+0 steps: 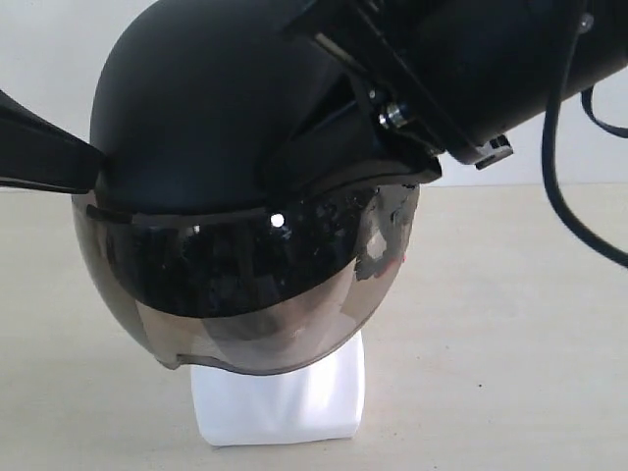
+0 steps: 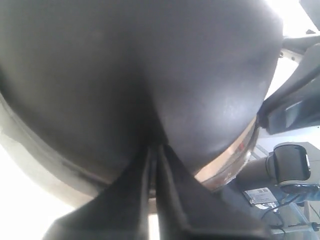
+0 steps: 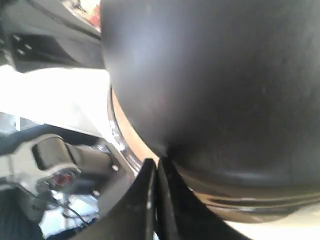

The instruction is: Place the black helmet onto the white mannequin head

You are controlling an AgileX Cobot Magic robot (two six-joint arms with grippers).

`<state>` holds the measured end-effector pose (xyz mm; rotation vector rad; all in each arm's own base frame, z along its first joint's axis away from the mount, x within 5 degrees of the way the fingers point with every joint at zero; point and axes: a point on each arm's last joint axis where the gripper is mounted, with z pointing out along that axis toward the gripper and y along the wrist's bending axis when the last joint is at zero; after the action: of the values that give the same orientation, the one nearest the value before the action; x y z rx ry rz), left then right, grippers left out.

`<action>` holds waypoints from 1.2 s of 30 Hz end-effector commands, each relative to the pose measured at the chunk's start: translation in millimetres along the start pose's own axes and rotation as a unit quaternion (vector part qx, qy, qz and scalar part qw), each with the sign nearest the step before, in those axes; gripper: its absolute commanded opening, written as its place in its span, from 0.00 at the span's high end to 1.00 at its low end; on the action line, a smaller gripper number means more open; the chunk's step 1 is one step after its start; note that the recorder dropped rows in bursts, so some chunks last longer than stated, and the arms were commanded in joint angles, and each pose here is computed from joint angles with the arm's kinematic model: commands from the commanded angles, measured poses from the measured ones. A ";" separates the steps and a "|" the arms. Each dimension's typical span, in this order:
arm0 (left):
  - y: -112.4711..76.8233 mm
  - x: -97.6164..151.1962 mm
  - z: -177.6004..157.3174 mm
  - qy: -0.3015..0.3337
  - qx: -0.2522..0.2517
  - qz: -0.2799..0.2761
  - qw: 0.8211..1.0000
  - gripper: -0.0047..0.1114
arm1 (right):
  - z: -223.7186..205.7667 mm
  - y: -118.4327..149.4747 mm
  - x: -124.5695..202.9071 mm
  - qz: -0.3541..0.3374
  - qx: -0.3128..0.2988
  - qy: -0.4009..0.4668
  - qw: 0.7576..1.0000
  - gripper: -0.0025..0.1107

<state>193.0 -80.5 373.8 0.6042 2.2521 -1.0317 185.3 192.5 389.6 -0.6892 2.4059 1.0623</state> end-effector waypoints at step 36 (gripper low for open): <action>45.1 -26.0 -12.2 0.008 -0.152 -0.018 0.988 0.92 | -36.6 -11.5 1.2 0.024 0.149 -0.106 0.983 0.98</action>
<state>223.8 -48.3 381.0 0.4503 2.3677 -0.6645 184.7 155.4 404.3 -0.3848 2.3559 0.6945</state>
